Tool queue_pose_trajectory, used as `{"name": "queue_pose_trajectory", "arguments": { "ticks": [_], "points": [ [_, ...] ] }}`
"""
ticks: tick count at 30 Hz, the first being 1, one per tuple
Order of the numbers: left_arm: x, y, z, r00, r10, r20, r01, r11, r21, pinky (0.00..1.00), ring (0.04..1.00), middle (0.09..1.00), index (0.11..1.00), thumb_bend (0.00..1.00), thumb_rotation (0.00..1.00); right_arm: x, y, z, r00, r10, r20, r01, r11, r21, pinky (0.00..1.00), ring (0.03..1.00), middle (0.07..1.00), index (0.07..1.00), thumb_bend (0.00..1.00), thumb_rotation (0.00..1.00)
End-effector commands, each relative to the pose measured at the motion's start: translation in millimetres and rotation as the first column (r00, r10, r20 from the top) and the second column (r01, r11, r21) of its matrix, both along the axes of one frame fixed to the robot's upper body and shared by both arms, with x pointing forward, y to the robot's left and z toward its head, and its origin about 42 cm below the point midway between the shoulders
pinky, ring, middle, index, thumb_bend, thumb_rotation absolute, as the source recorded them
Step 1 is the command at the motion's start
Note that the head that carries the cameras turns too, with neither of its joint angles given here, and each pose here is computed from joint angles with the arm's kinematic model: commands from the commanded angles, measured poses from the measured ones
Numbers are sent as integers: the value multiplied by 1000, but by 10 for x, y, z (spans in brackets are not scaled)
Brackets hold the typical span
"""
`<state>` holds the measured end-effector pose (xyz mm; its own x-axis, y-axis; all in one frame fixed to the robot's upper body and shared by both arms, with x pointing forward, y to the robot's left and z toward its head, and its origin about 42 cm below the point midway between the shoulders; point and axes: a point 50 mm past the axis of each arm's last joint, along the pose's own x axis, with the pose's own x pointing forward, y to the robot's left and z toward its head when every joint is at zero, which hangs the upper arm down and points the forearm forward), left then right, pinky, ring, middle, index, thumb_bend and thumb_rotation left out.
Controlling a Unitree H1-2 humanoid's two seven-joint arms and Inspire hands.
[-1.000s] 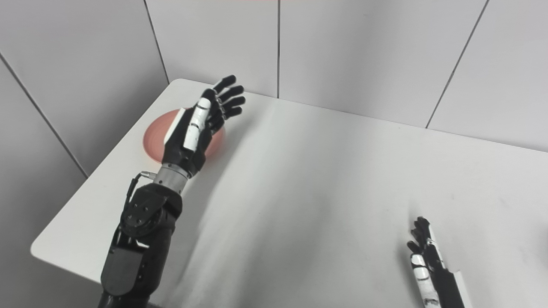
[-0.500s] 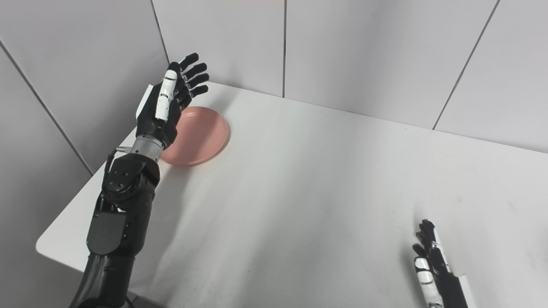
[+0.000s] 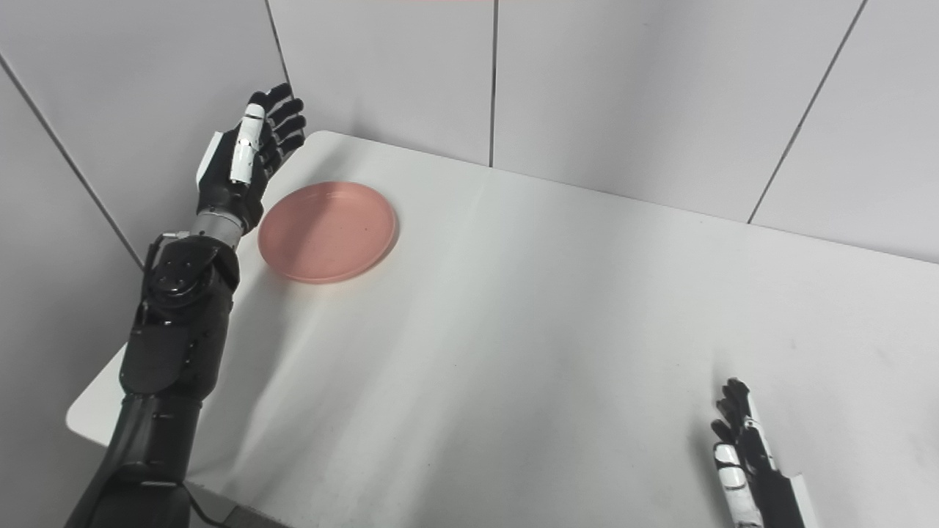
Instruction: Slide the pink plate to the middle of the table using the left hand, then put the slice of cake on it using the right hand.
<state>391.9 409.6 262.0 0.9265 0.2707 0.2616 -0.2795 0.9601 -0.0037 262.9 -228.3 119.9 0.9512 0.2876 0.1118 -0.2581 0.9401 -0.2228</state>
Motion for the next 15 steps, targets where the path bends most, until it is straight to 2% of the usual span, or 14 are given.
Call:
{"name": "queue_pose_trajectory", "arguments": {
  "ticks": [1,15],
  "points": [
    [48,115,312,994,2,110,-4,1000,11,853,874,868,844,417,1000,-55,-81,-95,998,-24,-62,23,1000,-22,1000,984,995,993,373,1000],
    [148,462,172,997,42,57,-37,995,-90,869,889,895,875,416,1000,-63,-101,-96,998,-25,-66,23,999,-30,1000,983,996,996,393,1000]
  ]
}}
